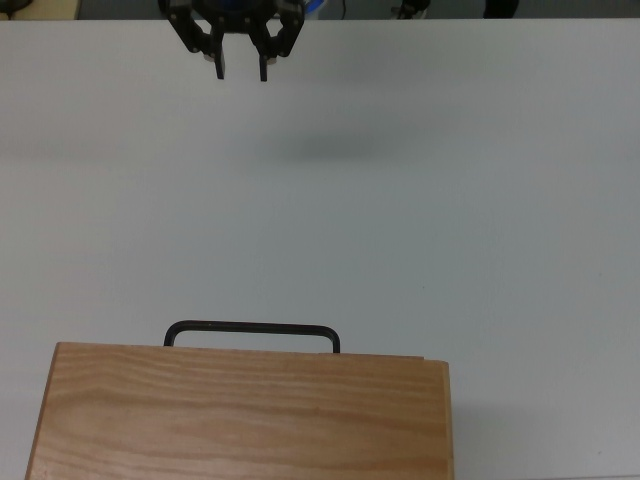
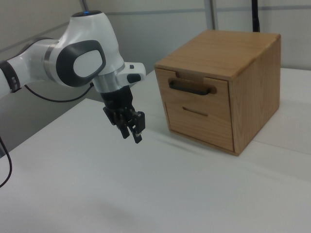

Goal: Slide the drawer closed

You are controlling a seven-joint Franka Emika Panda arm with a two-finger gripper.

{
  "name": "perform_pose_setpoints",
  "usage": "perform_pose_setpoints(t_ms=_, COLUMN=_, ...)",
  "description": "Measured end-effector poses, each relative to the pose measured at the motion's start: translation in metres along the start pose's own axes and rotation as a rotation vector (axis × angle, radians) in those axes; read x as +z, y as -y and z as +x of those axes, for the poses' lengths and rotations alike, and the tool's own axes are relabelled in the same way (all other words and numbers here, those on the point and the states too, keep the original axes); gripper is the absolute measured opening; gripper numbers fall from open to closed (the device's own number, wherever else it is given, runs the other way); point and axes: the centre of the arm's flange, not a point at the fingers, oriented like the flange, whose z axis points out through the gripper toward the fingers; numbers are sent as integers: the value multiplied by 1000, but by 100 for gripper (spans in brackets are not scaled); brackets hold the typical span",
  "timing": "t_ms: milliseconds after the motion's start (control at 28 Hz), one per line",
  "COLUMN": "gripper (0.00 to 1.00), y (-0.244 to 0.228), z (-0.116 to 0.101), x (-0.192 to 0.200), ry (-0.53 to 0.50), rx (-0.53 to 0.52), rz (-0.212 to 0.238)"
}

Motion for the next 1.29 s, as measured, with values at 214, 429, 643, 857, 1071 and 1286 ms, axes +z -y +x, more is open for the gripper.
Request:
perform_pose_setpoints(t_ms=214, gripper=75, y=-1, z=-4, x=1, ry=24, rx=-42, rz=0)
perform_pose_setpoints(t_ms=429, gripper=100, y=-5, z=-10, x=-11, ry=12, rx=-37, rz=-1)
perform_pose_setpoints(t_ms=643, gripper=100, y=-7, z=-15, x=-14, ry=23, rx=-34, rz=-1)
perform_pose_setpoints(t_ms=857, gripper=100, y=-7, z=-15, x=-13, ry=25, rx=-34, rz=-1)
perform_pose_setpoints(t_ms=1071, gripper=100, y=-7, z=-15, x=-12, ry=28, rx=-34, rz=-1)
perform_pose_setpoints(t_ms=1286, gripper=100, y=-7, z=-15, x=-10, ry=31, rx=-34, rz=-1)
